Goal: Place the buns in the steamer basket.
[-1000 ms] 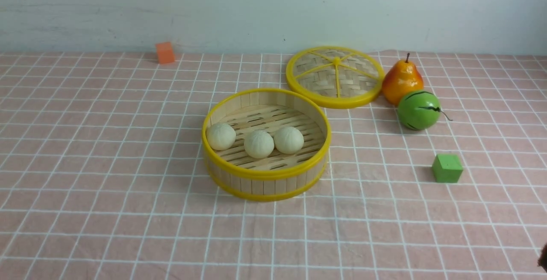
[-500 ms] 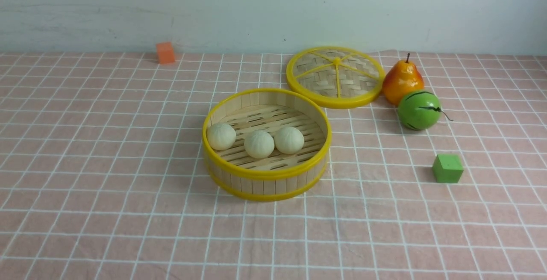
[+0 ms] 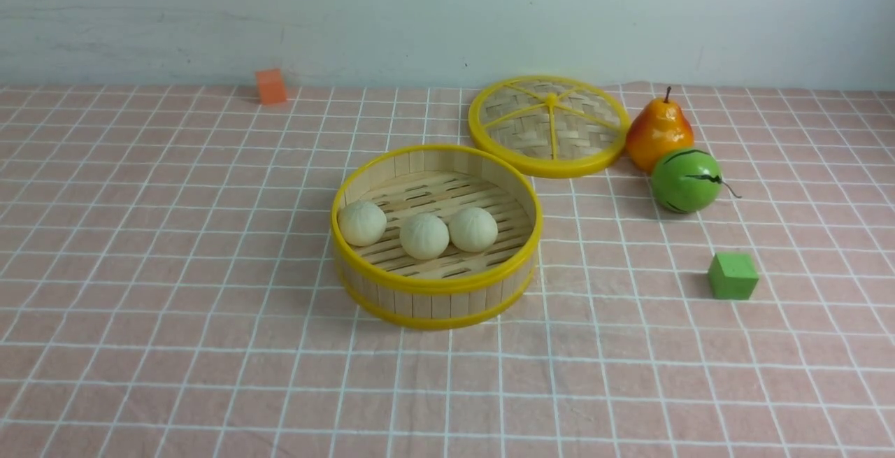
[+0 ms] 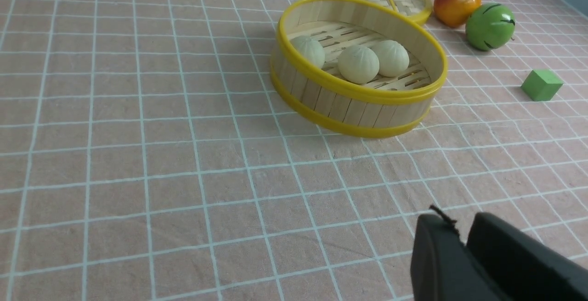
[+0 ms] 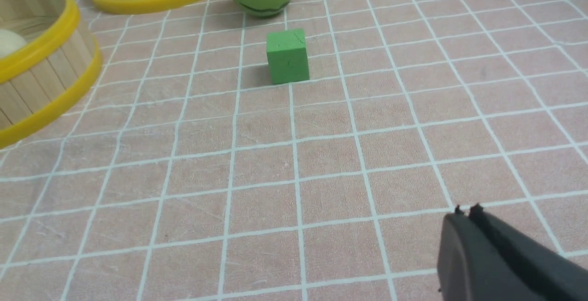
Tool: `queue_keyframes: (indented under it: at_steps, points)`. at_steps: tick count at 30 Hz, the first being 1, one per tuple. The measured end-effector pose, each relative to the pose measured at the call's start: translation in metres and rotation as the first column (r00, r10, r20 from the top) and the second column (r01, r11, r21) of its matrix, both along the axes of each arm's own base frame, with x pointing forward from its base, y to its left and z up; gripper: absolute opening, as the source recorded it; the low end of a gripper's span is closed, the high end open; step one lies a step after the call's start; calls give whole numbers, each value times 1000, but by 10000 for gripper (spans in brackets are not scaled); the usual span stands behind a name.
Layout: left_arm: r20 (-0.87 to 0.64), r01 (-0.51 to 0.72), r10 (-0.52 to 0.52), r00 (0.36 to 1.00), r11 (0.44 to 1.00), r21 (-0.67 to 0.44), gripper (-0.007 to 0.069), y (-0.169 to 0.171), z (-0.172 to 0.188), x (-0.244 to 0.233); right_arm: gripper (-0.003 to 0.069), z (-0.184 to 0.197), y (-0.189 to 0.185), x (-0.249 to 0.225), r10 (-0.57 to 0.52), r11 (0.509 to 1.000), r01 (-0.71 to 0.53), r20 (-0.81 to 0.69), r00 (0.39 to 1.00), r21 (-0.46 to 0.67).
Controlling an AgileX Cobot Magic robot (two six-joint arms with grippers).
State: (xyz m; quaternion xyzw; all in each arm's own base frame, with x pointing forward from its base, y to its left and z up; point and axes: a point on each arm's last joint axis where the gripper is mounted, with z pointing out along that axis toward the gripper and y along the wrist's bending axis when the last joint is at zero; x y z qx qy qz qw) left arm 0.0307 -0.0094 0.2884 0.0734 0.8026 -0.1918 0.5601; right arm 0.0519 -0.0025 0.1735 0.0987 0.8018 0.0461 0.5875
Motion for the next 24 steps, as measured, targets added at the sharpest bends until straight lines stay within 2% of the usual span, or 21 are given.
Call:
queue_keyframes:
  at_steps: [20,24]
  points:
    - [0,0,0,1000,1000,0,110,0,0,0,-4,0,0,0,0,1000,0,0,1000,2]
    - [-21,22,-22,1000,999,-38,110,-5,-8,2,0,0,0,0,0,1000,0,0,1000,2]
